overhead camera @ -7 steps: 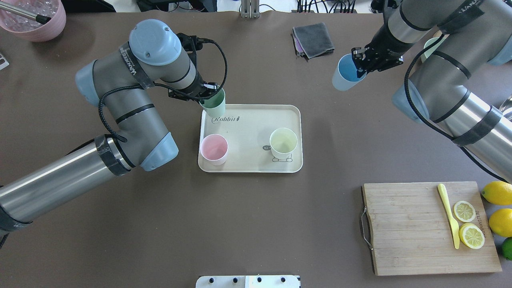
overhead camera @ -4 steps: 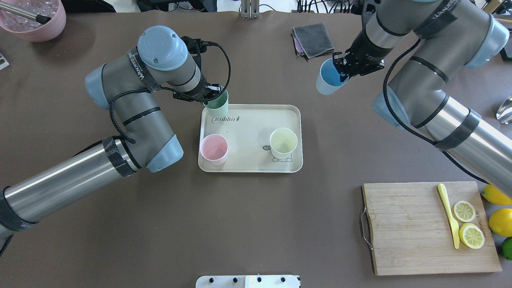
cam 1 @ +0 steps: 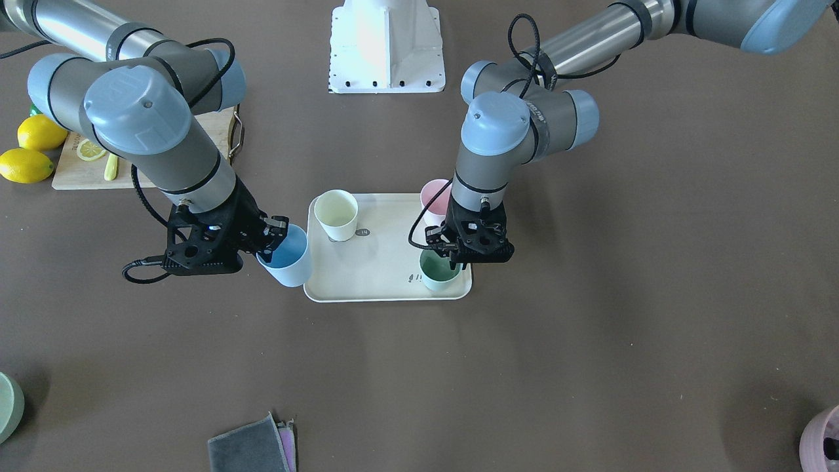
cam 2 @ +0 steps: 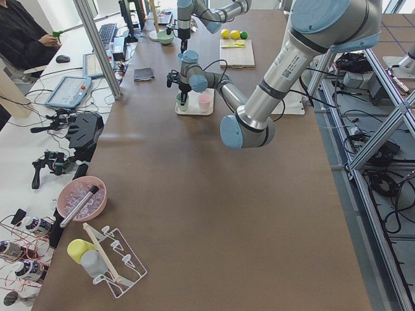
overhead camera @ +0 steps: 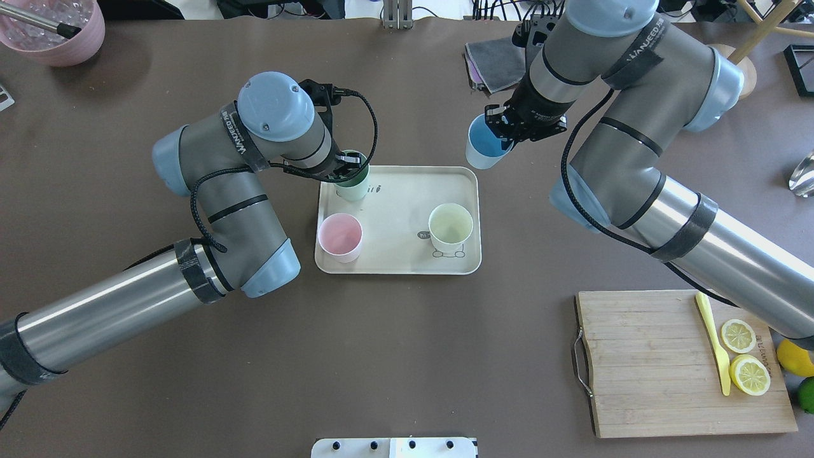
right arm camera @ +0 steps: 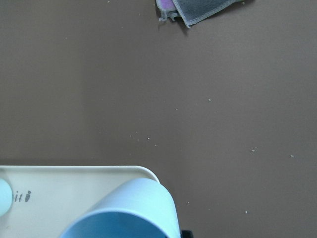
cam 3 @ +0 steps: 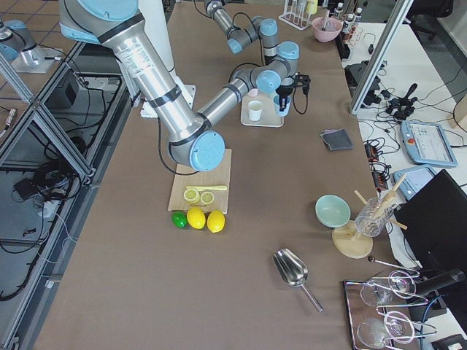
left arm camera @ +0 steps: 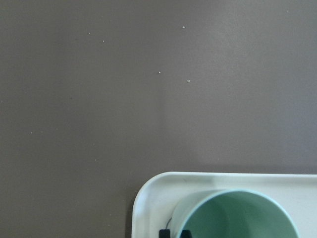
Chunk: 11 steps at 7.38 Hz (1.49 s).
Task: Place all cups on tray
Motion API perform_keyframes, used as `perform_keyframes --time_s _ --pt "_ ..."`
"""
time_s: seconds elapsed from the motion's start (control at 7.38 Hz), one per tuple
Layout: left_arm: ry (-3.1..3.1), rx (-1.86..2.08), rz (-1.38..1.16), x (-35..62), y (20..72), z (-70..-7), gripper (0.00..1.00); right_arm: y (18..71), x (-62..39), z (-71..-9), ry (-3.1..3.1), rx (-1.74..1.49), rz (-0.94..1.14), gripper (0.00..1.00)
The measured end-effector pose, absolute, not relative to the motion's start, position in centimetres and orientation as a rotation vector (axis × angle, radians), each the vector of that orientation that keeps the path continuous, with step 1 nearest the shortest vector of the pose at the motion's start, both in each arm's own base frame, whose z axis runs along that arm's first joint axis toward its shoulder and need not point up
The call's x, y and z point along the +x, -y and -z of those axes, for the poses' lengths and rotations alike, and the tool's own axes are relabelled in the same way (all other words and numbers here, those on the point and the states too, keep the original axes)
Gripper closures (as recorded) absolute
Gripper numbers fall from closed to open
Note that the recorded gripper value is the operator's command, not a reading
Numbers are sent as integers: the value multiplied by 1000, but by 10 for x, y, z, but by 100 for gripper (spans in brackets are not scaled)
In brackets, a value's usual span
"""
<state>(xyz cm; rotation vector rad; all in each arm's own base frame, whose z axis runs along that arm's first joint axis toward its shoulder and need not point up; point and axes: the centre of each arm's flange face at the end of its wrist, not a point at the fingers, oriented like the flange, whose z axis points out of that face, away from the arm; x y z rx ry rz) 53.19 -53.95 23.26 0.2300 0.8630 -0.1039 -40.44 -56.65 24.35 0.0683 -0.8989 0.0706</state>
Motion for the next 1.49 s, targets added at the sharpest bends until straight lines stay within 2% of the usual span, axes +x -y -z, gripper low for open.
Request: perform_keyframes --time_s 0.27,0.68,0.81,0.95,1.08,1.49 --pt "-878 266 81 501 555 -218 3 562 -437 -233 882 72 -83 100" --pt "-913 291 33 399 595 -217 3 557 -495 -242 831 83 -82 100" --pt "-924 292 38 379 599 -218 3 550 -507 -246 820 81 -77 84" --pt "-928 293 43 368 601 -218 3 545 -515 -249 812 75 -74 37" --pt "-929 297 48 359 603 -219 3 543 -520 -252 807 66 -83 1" --pt "-919 311 51 334 602 -234 3 557 -504 -237 833 46 -162 0"
